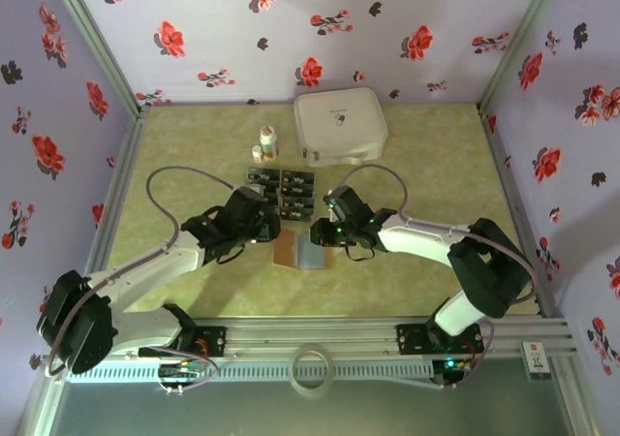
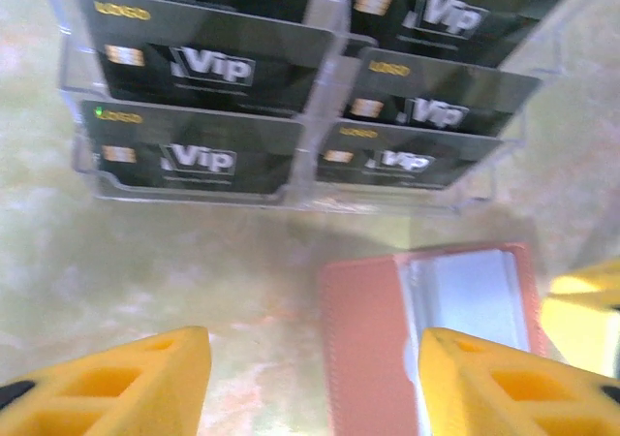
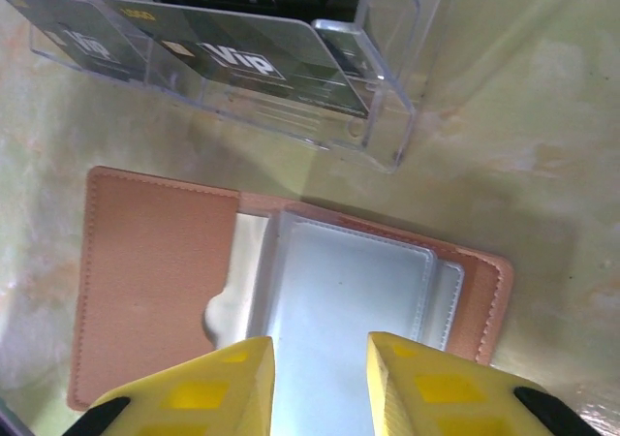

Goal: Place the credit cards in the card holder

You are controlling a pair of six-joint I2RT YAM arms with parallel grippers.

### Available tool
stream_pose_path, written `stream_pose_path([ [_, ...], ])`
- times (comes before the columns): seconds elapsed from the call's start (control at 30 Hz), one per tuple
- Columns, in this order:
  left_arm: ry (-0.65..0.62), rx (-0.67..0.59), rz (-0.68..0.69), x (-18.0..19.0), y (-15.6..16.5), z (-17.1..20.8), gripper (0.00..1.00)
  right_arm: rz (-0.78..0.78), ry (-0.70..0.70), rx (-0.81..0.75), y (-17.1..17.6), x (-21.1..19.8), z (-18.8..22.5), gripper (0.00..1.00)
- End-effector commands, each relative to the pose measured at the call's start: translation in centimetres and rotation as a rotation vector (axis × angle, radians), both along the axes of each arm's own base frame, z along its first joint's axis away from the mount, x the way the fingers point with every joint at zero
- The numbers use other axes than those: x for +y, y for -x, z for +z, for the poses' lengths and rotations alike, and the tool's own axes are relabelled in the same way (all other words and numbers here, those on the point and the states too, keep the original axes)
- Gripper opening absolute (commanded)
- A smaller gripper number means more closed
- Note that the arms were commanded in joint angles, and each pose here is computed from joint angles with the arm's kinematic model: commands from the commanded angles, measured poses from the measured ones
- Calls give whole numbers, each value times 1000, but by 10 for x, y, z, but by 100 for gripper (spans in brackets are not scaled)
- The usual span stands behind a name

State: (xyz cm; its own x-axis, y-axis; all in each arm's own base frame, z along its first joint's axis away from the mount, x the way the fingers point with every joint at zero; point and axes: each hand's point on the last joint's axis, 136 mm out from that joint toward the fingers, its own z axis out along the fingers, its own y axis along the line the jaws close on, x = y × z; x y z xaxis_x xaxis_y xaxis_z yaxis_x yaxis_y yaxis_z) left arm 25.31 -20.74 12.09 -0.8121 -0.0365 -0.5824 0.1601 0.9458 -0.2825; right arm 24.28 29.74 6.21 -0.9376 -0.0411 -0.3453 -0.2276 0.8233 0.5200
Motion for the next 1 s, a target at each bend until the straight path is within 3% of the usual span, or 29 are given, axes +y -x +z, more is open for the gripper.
stream_pose_path([
  [0.0,54,-3,-36,-20,6,8,55,-1,29,-11,-7,-2,-4,30],
  [0.37,-44,84,-80,-41,18,-41,44,9,26,9,-9,3,-13,26],
  [0.97,-116,122,-82,-29,27,-90,41,9,26,44,-12,3,-31,23],
])
